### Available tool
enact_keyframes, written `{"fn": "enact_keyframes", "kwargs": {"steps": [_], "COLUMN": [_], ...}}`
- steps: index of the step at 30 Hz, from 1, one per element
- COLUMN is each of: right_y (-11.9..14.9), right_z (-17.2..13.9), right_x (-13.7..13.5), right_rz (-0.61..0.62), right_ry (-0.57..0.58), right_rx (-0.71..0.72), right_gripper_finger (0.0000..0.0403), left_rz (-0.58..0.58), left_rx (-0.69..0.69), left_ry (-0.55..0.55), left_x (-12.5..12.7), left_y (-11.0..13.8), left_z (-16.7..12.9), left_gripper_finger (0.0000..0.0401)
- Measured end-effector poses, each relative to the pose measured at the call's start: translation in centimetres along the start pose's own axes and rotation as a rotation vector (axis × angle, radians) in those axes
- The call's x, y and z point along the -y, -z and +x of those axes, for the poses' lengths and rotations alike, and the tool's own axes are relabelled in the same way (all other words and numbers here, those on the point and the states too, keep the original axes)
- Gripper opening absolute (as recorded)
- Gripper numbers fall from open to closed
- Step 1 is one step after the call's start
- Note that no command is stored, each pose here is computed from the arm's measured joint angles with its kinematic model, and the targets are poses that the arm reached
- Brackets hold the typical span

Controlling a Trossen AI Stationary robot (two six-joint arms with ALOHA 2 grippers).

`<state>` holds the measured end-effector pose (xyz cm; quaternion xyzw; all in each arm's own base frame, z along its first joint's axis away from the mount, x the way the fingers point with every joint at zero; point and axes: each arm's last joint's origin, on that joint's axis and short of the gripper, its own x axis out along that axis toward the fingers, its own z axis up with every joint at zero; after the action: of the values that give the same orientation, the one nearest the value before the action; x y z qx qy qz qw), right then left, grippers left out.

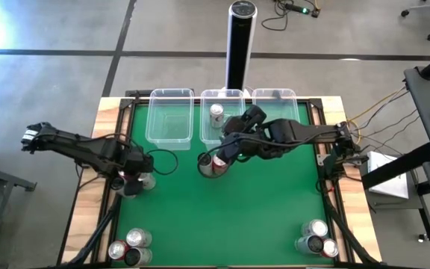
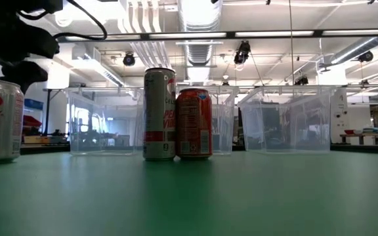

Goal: Sort soda cans
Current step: Put the top left silver soda can into the top middle transparent bin

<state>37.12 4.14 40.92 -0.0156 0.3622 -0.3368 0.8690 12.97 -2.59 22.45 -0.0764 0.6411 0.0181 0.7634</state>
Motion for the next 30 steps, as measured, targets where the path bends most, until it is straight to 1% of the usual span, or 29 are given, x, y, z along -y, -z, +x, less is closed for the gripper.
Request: {"fn": "enact_keyframes", "kwargs": {"steps": [7,11,14,17,21,23,27,30], "right_y": [-0.1,-0.2,-0.4,-0.2,0.4,0.8,1.8,2.6], "right_z": [-0.3,-1.0,-1.5,-2.1,-3.3,-3.9,-5.2,-6.0], "right_x": [0.3,1.0,1.4,2.0,2.8,3.0,2.7,1.5], "right_rz": [0.026,0.041,0.024,-0.012,-0.082,-0.128,-0.240,-0.340], "right_ry": [0.017,0.017,0.013,0.015,0.014,0.014,-0.007,-0.076], "right_rx": [0.014,0.025,0.033,0.022,-0.001,-0.018,-0.042,-0.055], "right_gripper_finger": [0.0365,0.0365,0.0365,0.0365,0.0365,0.0365,0.0365,0.0365], "left_rz": [-0.011,-0.015,-0.008,0.013,0.044,0.051,-0.011,-0.014], "left_rx": [-0.026,0.014,0.120,0.154,0.226,0.221,0.213,0.194], "left_ry": [-0.010,-0.039,-0.043,-0.064,-0.073,-0.076,-0.072,-0.074], "left_x": [0.0,0.4,1.3,2.2,4.0,4.9,6.8,8.3], "left_y": [-0.1,-1.2,-3.2,-5.2,-8.7,-10.3,-13.8,-15.9], "left_z": [0.8,-0.5,-2.7,-4.0,-5.4,-5.3,-4.2,-2.8], "left_gripper_finger": [0.0289,0.0289,0.0288,0.0288,0.0288,0.0288,0.0288,0.0288]}}
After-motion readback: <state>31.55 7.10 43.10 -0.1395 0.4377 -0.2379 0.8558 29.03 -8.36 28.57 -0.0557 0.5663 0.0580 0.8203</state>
